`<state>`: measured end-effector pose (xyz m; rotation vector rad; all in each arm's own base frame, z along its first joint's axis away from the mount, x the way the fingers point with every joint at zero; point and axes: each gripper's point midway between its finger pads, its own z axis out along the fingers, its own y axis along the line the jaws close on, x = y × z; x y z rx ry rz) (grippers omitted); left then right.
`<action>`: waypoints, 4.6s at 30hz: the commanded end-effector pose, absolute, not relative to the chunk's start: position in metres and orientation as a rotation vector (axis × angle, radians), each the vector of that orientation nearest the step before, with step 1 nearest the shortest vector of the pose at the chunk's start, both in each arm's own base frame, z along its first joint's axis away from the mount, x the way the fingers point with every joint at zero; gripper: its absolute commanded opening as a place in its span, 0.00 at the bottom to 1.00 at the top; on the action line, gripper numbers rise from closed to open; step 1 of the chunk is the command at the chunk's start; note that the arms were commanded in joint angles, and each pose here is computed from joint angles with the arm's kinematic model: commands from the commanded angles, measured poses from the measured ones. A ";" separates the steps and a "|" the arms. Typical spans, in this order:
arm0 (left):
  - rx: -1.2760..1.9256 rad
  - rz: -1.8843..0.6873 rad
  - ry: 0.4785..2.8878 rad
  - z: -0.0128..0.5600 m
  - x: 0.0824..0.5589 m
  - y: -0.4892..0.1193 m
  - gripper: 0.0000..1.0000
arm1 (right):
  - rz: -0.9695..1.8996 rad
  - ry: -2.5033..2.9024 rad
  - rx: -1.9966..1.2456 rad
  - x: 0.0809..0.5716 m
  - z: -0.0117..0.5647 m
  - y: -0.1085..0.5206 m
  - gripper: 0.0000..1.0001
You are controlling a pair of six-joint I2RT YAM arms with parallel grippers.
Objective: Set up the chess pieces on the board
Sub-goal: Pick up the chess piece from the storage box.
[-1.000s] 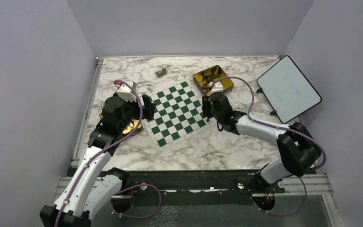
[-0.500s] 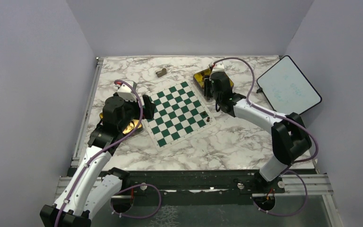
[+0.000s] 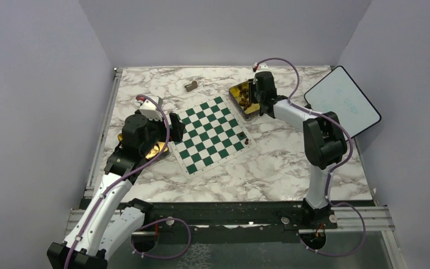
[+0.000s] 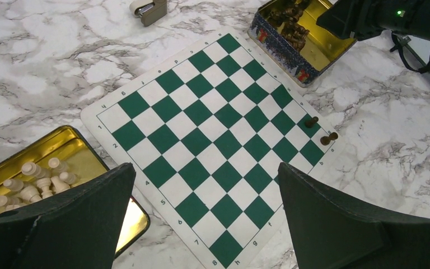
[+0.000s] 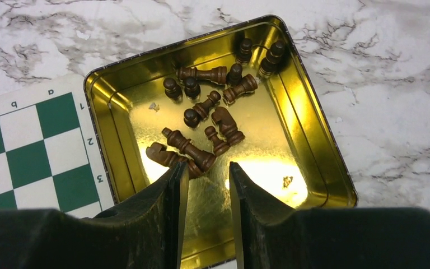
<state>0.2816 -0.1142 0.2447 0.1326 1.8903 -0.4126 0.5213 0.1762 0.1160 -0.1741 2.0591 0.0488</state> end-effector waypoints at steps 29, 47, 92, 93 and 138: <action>0.143 -0.418 1.871 0.248 0.279 -0.115 0.99 | 0.066 2.119 -0.310 0.586 0.054 0.207 0.34; 0.145 -0.415 1.876 0.246 0.280 -0.115 0.99 | 0.014 2.142 -0.285 0.588 0.049 0.195 0.34; 0.145 -0.415 1.876 0.246 0.280 -0.115 0.99 | 0.074 2.167 -0.281 0.585 0.058 0.196 0.32; 0.145 -0.414 1.878 0.246 0.280 -0.115 0.99 | 0.076 2.169 -0.281 0.584 0.057 0.196 0.32; 0.144 -0.417 1.876 0.246 0.279 -0.115 0.99 | 0.067 2.111 -0.256 0.569 0.109 0.186 0.12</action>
